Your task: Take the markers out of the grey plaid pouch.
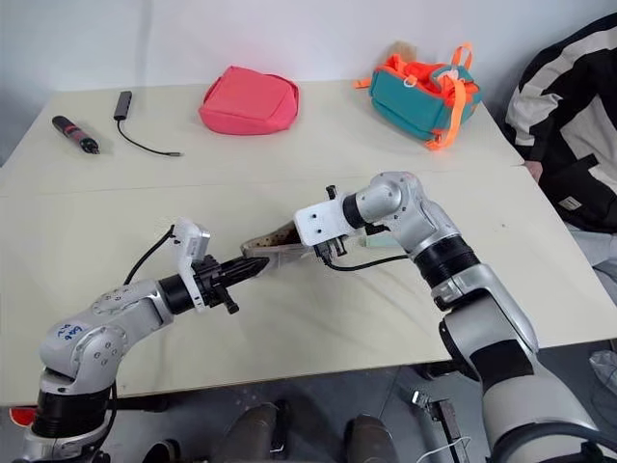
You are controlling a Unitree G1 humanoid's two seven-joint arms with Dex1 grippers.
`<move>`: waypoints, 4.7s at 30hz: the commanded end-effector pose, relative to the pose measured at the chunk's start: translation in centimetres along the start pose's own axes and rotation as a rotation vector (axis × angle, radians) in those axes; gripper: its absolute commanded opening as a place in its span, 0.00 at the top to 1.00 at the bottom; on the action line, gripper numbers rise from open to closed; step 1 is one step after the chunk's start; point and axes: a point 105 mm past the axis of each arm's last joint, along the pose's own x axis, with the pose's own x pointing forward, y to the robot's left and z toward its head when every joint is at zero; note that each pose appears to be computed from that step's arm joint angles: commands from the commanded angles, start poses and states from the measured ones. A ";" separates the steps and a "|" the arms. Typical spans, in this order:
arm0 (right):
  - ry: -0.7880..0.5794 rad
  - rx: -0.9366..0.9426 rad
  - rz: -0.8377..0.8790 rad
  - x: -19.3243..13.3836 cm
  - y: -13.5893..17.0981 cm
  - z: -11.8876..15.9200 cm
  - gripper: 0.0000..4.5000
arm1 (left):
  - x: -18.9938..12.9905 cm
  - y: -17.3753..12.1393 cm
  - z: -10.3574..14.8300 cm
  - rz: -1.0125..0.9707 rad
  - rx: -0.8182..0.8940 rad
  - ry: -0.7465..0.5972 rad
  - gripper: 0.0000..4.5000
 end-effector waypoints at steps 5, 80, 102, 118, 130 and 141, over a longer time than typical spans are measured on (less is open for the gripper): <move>0.031 -0.051 0.012 1.3 -0.4 0.3 0.75 | -0.4 -0.3 1.3 -0.040 -0.081 -0.077 1.00; -0.106 0.245 -0.019 -3.8 1.0 0.1 0.86 | -1.9 3.9 2.6 0.145 0.018 -0.187 1.00; 0.106 0.364 -0.070 -7.7 3.9 -6.2 0.86 | -6.6 9.4 5.9 0.515 0.750 -0.072 1.00; -0.006 0.531 -0.061 -3.6 8.5 -5.3 0.70 | -4.8 7.6 -0.5 0.384 0.609 0.029 0.69; -0.241 0.747 -0.226 -5.1 6.4 -3.7 0.06 | -7.0 2.5 1.0 0.141 0.326 -0.112 0.01; -0.312 0.969 -0.363 -7.7 8.7 -5.5 0.06 | -11.6 1.8 -0.5 0.273 0.251 -0.091 0.01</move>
